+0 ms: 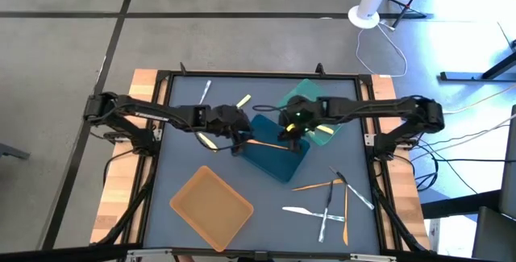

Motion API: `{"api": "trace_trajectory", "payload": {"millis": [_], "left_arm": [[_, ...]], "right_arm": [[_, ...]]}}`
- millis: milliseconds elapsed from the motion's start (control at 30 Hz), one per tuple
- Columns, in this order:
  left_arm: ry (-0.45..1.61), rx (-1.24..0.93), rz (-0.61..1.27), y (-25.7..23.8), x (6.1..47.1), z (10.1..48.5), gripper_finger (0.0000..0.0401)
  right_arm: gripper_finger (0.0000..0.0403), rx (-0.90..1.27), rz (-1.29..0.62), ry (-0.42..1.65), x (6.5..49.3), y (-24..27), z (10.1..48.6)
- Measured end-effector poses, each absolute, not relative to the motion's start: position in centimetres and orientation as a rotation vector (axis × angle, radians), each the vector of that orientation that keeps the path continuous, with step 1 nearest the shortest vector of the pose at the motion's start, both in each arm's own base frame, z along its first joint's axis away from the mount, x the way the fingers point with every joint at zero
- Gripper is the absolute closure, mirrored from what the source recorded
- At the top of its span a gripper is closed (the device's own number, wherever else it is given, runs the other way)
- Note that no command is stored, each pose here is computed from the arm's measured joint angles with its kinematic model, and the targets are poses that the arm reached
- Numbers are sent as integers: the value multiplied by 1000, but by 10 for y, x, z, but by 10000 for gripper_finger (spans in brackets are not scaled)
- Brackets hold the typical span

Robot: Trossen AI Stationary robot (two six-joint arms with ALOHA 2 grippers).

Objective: Sort silverware by color (type)
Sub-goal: Put the right gold knife into the dark blue bin

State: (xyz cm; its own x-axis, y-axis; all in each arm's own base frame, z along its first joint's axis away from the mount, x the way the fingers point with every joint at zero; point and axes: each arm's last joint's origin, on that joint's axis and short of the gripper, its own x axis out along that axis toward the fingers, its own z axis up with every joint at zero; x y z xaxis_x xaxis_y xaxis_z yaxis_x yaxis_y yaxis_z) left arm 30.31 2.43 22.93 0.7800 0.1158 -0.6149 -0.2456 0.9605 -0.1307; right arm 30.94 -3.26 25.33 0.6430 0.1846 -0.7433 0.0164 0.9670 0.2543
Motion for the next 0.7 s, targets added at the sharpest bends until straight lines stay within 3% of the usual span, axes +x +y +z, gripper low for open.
{"api": "trace_trajectory", "payload": {"millis": [400, 700], "left_arm": [[706, -282, 234, 21, 254, 265, 273], [673, -299, 236, 20, 244, 275, 273]], "right_arm": [[395, 270, 121, 1024, 329, -28, 207], [393, 190, 179, 1121, 336, -9, 182]]}}
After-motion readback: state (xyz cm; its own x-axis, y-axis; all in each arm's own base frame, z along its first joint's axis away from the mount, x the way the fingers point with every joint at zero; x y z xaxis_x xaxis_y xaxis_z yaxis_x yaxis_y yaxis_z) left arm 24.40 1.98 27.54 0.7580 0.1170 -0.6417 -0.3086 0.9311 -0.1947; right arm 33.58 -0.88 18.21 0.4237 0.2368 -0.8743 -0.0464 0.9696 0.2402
